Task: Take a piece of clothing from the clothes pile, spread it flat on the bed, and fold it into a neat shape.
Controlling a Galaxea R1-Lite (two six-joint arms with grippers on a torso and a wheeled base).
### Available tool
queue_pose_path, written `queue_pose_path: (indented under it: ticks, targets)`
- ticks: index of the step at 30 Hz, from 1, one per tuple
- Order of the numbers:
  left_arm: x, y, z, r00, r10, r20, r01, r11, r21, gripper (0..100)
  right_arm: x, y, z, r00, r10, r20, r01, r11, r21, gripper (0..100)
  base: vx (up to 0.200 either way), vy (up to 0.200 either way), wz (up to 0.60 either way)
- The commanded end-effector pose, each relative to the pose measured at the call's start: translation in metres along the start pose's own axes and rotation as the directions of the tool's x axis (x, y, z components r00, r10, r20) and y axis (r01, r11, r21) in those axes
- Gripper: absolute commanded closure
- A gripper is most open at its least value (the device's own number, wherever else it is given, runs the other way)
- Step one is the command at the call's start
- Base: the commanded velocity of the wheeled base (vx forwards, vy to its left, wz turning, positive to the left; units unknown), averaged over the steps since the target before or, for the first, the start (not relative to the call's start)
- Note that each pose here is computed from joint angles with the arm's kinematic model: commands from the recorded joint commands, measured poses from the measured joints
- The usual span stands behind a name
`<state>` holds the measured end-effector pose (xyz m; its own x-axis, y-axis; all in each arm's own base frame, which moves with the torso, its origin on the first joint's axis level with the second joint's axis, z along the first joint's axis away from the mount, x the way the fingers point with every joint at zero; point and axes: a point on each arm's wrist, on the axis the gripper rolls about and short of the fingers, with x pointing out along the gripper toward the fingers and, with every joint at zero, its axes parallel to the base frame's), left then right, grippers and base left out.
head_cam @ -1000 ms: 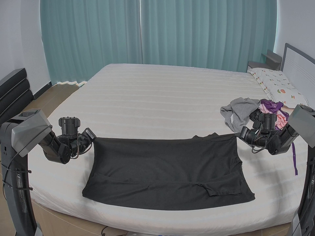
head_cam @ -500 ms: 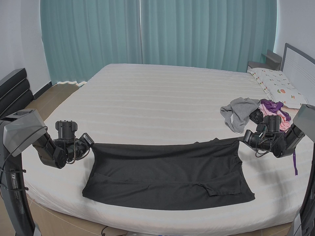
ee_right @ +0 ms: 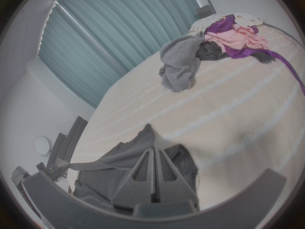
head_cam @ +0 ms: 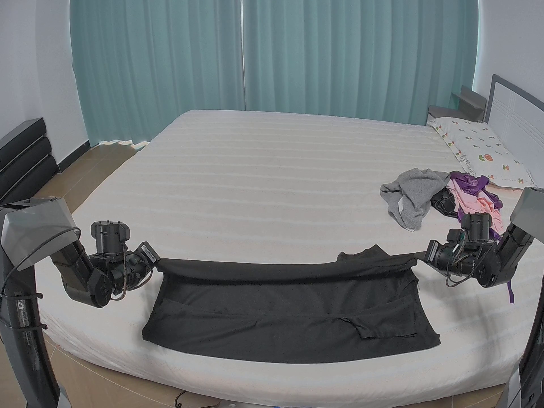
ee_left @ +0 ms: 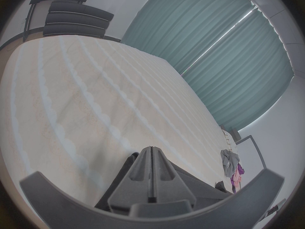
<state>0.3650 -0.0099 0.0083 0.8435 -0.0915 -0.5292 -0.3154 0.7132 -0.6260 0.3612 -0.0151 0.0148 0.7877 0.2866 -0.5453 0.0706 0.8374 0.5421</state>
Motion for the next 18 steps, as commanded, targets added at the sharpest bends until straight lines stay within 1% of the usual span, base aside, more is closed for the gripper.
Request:
queue_pose_path:
  ticks: [1,3,9,16,18]
  targets:
    - [-0.006,0.009,-0.008,0.999,0.028,-0.031,-0.028,1.000,-0.004,100,-0.009,-0.010,-0.016,0.999,-0.019,-0.030,0.019,1.000,-0.005,100,0.000,0.000,0.00]
    - [-0.008,0.010,-0.010,0.999,0.034,-0.040,-0.035,0.999,-0.003,100,-0.010,-0.013,-0.019,0.999,-0.024,-0.035,0.024,1.000,-0.008,100,0.000,0.000,0.00]
    - [-0.015,0.021,-0.022,0.994,0.071,-0.079,-0.070,0.997,0.018,100,-0.018,-0.022,-0.038,0.994,-0.057,-0.089,0.054,0.998,-0.029,100,0.000,0.000,0.00]
    - [-0.023,0.029,-0.031,0.995,0.067,-0.076,-0.065,0.998,0.019,100,-0.020,-0.029,-0.050,0.988,-0.080,-0.132,0.075,0.996,-0.043,100,0.000,0.000,0.00]
    - [-0.027,0.032,-0.034,0.995,0.064,-0.073,-0.062,0.998,0.022,100,-0.019,-0.032,-0.057,0.983,-0.090,-0.157,0.082,0.995,-0.054,100,0.000,0.000,0.00]
